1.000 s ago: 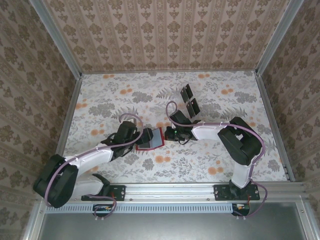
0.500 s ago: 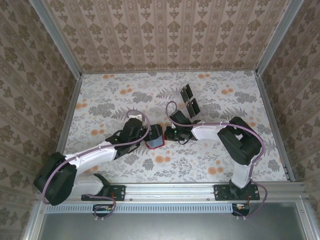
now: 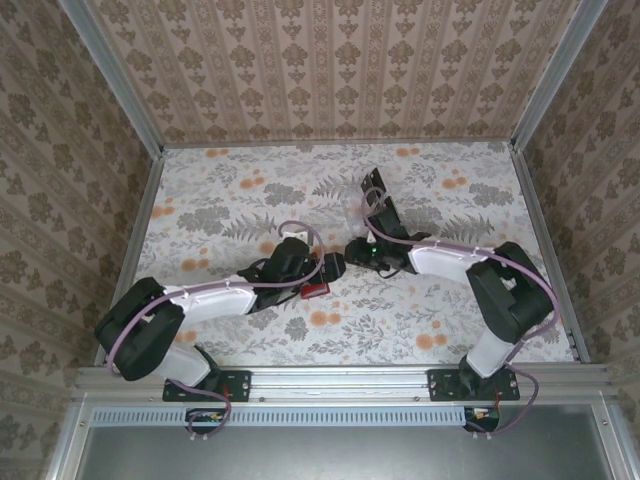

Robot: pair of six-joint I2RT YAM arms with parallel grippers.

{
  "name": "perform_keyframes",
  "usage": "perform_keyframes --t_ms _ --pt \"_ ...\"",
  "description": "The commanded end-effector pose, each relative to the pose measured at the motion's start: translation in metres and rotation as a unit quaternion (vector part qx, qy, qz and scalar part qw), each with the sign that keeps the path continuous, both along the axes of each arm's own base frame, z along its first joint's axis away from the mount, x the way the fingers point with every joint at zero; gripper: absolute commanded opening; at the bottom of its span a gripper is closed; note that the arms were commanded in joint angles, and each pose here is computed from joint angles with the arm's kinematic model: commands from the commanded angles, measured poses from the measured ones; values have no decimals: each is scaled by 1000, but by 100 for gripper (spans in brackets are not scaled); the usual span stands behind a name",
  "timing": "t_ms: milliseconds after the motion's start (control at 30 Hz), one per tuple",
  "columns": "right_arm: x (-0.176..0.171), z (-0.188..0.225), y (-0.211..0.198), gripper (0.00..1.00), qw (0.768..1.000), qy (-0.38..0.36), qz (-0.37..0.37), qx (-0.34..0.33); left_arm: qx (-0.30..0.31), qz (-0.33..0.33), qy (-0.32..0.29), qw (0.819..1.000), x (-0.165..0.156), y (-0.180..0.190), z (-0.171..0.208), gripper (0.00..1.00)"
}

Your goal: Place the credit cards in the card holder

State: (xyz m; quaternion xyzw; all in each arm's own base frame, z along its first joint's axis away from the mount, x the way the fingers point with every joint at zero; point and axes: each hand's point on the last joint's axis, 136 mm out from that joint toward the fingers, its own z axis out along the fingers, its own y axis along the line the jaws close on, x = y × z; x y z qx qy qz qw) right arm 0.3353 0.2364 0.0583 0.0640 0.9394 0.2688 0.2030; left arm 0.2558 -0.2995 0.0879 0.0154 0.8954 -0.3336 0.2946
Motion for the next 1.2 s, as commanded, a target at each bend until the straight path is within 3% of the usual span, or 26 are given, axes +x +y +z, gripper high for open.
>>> perform_keyframes --t_ms 0,333,733,1000,1167 --pt "-10 3 -21 38 1000 5 -12 -19 -6 17 -1 1000 5 -3 -4 100" --pt "-22 19 -35 38 1000 -6 -22 2 29 31 17 999 3 4 -38 100" --pt "-42 47 13 36 997 -25 21 76 3 31 -9 999 27 9 20 100" --pt "-62 54 65 10 993 -27 75 87 22 60 -17 998 40 57 47 100" --pt "-66 52 85 2 992 -23 95 85 65 82 -5 995 36 91 43 100"
